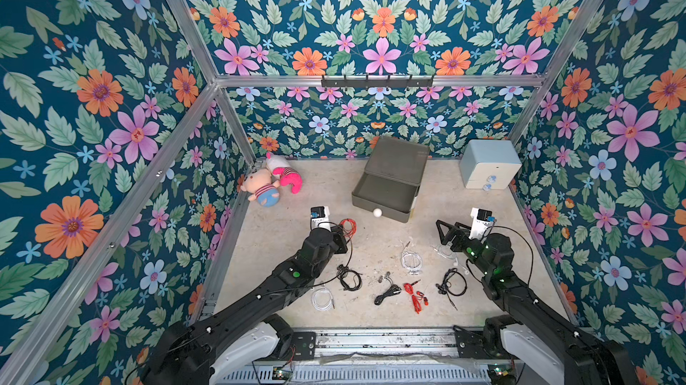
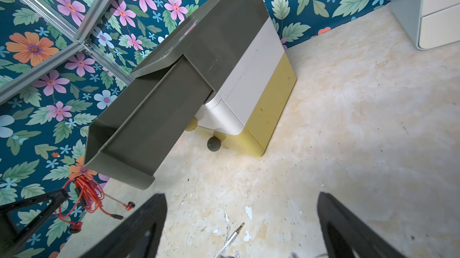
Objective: Place the wired earphones into the drawer by color
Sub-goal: Place the wired earphones in the drawer.
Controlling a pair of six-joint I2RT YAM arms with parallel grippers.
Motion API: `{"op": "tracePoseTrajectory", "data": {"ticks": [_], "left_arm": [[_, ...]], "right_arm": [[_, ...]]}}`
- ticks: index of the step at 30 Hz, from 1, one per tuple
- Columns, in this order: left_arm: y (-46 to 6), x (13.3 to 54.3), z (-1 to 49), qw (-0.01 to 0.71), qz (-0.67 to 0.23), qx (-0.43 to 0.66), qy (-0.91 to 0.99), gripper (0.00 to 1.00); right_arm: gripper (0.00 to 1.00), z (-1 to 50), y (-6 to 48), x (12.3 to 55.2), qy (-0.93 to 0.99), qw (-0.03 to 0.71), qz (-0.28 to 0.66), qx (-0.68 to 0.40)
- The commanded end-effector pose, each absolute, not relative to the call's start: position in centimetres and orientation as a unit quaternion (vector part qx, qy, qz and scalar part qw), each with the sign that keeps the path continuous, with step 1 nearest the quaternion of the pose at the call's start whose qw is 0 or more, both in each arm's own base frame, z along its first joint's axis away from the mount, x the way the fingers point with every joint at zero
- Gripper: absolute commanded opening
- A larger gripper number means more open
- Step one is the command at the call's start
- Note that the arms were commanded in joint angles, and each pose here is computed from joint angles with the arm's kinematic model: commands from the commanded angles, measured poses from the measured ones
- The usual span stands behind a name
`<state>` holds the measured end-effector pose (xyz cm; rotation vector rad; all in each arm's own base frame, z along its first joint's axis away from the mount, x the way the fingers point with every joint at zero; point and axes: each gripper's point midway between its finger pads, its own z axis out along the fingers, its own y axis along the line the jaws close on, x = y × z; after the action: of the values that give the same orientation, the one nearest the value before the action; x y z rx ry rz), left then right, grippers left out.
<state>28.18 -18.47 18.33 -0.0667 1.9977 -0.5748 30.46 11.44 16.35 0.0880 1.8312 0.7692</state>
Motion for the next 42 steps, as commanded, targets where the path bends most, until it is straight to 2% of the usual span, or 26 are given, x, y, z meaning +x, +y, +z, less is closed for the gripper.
{"op": "tracePoseTrajectory", "data": {"ticks": [1, 6, 12, 20, 29, 42], "left_arm": [[-18.2, 27.7, 19.4, 0.515, -0.241, -0.013, 0.823, 0.0], [-17.8, 26.9, 21.9, 0.538, -0.263, -0.01, 0.801, 0.0], [-17.4, 26.1, 25.2, 0.566, -0.287, -0.005, 0.773, 0.0], [-19.1, 26.6, 29.2, 0.579, -0.313, 0.019, 0.753, 0.0], [-22.6, 29.0, 32.3, 0.582, -0.334, 0.044, 0.74, 0.0], [-26.7, 33.5, 35.5, 0.596, -0.319, 0.073, 0.733, 0.0]], "right_arm": [[0.99, 17.1, 11.4, 30.6, 0.762, 0.56, 0.325, 0.035], [0.99, 17.5, 11.3, 30.5, 0.766, 0.556, 0.321, 0.037], [0.99, 19.0, 10.9, 29.4, 0.738, 0.587, 0.331, 0.036], [0.99, 19.7, 10.9, 28.9, 0.73, 0.593, 0.339, 0.035], [0.99, 19.8, 11.1, 28.8, 0.729, 0.59, 0.346, 0.034], [0.99, 20.0, 11.1, 28.7, 0.726, 0.592, 0.349, 0.035]]}}
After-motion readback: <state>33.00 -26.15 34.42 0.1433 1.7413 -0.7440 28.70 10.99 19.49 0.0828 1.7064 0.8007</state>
